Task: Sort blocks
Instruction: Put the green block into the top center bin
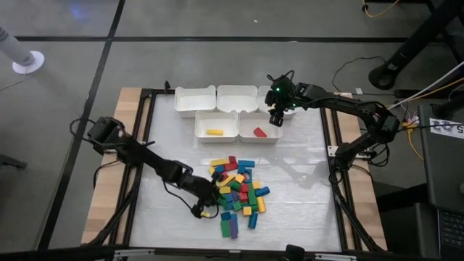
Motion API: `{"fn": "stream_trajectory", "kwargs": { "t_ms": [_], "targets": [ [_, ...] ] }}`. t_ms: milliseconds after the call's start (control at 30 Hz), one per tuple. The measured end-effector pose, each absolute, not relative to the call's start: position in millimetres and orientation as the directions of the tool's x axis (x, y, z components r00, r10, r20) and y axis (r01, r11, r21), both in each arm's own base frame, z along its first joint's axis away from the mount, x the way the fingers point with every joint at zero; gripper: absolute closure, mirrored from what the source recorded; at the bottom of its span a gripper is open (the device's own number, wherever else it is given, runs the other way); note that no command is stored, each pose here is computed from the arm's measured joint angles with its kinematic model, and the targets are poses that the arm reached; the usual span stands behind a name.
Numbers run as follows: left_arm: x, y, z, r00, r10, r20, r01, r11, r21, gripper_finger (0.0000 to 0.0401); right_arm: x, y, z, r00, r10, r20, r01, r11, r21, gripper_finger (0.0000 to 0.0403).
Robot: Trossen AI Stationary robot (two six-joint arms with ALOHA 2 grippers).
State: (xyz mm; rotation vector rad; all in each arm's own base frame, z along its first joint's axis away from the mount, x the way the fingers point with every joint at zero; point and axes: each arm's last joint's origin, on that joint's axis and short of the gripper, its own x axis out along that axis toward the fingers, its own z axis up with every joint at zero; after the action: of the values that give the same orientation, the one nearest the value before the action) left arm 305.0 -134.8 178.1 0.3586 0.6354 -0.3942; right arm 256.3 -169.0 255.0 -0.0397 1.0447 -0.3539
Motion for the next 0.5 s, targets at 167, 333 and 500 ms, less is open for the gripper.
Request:
{"fn": "stream_trajectory", "kwargs": {
  "t_ms": [167, 333, 500],
  "targets": [
    [305.1, -107.1, 205.8, 0.807, -0.147, -0.572, 0.345, 0.903, 0.256, 0.0341, 257.1, -167.9, 255.0, 0.476, -0.267, -0.838, 0.248, 0.955, -0.163, 0.0223],
    [307.0, -61.5, 226.6, 0.852, 0.075, -0.517, 0.162, 0.902, 0.399, 0.0340, 258.1, -166.2, 255.0, 0.511, -0.209, -0.834, 0.217, 0.970, -0.110, 0.0223],
    [311.5, -5.3, 237.3, 0.851, 0.255, -0.460, 0.004, 0.872, 0.490, 0.0340, 258.4, -165.7, 255.0, 0.519, -0.193, -0.832, 0.216, 0.972, -0.090, 0.0223]
  ]
}}
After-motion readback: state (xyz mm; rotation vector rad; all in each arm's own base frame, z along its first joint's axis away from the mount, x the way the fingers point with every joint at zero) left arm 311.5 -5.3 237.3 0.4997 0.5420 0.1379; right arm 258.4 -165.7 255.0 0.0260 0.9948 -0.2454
